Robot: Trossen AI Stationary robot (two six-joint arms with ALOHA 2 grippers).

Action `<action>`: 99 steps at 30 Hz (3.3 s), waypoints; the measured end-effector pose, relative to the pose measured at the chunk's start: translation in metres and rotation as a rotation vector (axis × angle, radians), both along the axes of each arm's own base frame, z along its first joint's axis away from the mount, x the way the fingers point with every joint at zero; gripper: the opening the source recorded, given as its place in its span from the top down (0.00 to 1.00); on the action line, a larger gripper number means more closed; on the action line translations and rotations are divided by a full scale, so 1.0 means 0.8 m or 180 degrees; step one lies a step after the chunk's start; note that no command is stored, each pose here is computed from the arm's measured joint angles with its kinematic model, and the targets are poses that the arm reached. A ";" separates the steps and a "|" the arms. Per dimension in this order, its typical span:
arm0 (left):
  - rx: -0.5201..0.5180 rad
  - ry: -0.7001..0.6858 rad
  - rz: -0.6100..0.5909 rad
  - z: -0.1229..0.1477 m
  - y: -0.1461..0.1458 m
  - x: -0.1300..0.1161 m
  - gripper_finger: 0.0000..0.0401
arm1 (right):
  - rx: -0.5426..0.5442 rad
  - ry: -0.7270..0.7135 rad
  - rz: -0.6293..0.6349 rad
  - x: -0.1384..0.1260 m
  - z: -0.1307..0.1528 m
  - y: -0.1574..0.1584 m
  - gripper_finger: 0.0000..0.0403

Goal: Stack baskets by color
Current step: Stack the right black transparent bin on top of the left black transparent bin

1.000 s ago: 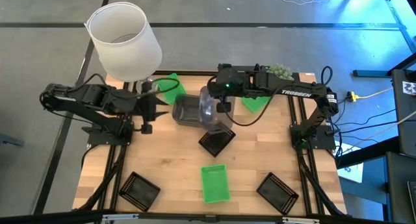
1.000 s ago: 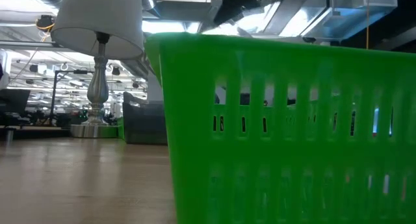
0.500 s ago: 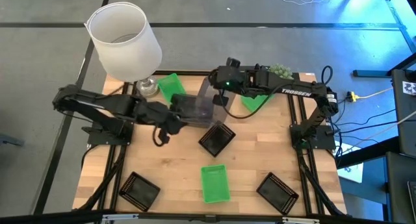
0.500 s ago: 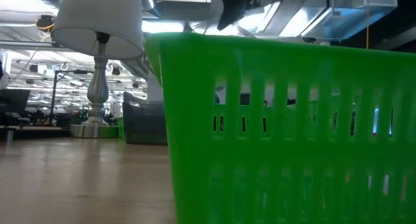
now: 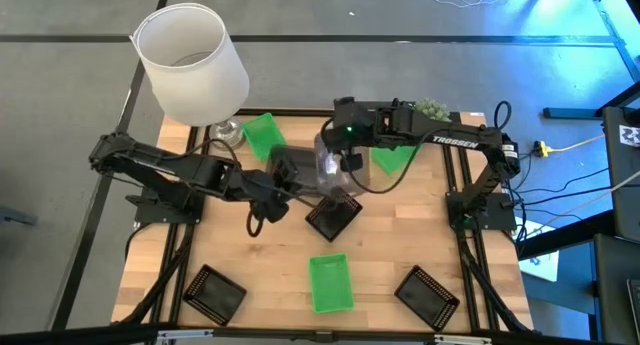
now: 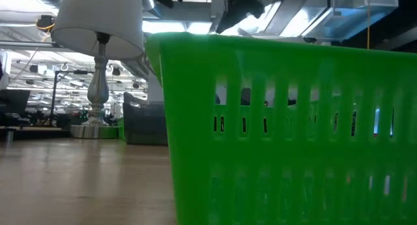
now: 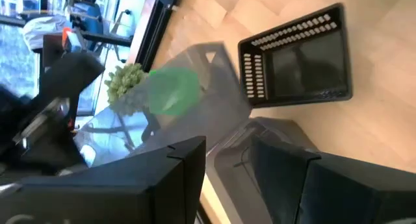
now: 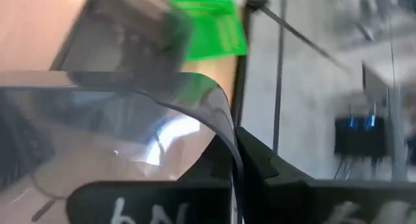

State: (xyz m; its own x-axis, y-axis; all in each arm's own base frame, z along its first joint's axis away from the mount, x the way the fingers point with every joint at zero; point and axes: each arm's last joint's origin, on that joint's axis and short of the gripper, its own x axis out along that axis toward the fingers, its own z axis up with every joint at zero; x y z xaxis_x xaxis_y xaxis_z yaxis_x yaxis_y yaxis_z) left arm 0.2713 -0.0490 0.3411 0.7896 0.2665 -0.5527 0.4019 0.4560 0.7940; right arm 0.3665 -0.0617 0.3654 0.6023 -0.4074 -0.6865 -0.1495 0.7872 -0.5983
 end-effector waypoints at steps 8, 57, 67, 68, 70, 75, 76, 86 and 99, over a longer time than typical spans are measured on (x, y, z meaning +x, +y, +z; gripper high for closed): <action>-0.0148 -0.0056 0.0238 0.001 0.014 0.001 0.71 | -0.0308 0.0454 0.1083 0.005 -0.011 0.007 1.00; -0.1009 -0.0964 0.0677 0.059 0.007 -0.070 0.71 | -0.1289 0.0588 0.2414 0.047 -0.002 0.004 1.00; -0.1017 -0.0965 0.0681 0.059 0.007 -0.069 0.71 | -0.0597 0.0186 0.2450 0.016 0.058 -0.016 1.00; -0.1019 -0.0966 0.0682 0.059 0.007 -0.069 0.71 | -0.0575 0.0204 0.2416 0.015 0.056 -0.022 1.00; -0.1030 -0.0970 0.0688 0.059 0.007 -0.069 0.71 | -0.0537 0.0266 0.2360 0.019 0.047 -0.033 1.00; -0.1050 -0.0980 0.0699 0.059 0.007 -0.069 0.71 | -0.0417 0.0420 0.2288 0.036 0.019 -0.051 1.00; -0.1081 -0.0990 0.0716 0.059 0.007 -0.069 0.71 | -0.0397 0.0444 0.2284 0.039 0.015 -0.053 1.00; -0.1173 -0.1020 0.0766 0.059 0.007 -0.069 0.71 | -0.0340 0.0668 0.2361 0.045 -0.004 -0.054 1.00; -0.1171 -0.1016 0.0767 0.059 0.007 -0.069 0.71 | -0.0354 0.1123 0.2296 0.048 -0.027 -0.056 1.00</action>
